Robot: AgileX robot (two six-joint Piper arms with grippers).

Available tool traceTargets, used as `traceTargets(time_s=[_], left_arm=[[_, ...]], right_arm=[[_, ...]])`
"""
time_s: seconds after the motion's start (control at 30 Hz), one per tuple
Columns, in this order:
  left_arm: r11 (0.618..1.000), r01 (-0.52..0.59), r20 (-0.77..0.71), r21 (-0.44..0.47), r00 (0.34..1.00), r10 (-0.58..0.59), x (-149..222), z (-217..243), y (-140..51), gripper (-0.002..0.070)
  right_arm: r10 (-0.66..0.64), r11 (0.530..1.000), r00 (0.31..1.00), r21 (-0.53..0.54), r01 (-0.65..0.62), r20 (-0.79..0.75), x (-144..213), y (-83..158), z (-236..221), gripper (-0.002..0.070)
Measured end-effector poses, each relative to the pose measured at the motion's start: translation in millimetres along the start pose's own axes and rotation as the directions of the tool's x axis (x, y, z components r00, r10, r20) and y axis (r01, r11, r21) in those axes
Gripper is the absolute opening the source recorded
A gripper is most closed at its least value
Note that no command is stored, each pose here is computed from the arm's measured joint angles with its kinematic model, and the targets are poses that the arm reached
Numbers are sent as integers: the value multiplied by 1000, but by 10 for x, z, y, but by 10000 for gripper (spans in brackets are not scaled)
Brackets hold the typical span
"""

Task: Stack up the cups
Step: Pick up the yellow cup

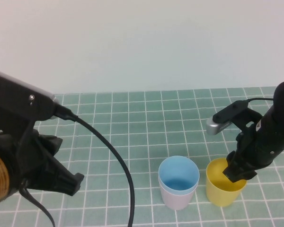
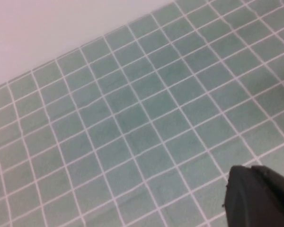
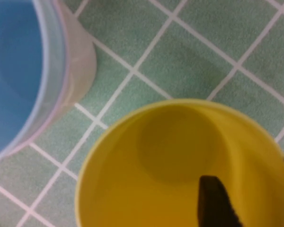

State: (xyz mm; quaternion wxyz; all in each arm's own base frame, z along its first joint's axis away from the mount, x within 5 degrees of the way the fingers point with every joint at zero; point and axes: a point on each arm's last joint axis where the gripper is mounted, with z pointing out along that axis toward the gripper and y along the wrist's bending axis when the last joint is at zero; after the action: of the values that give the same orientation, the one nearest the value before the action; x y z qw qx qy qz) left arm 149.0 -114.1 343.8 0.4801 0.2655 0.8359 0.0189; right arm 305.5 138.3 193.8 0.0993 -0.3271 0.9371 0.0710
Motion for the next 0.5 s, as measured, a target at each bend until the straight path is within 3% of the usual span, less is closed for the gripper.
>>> traceTargets(time_s=[0.23,0.5], left_arm=[[985,130,24,-117,992,-128,77,54,76,0],[980,93,5,-173,996,-94,123,66,115,0]], right_arm=[[-18,999,1000,31,18,-7,-38,-34,-47,44],[22,994,1000,104,-21,-9,-201,-78,-553,25]])
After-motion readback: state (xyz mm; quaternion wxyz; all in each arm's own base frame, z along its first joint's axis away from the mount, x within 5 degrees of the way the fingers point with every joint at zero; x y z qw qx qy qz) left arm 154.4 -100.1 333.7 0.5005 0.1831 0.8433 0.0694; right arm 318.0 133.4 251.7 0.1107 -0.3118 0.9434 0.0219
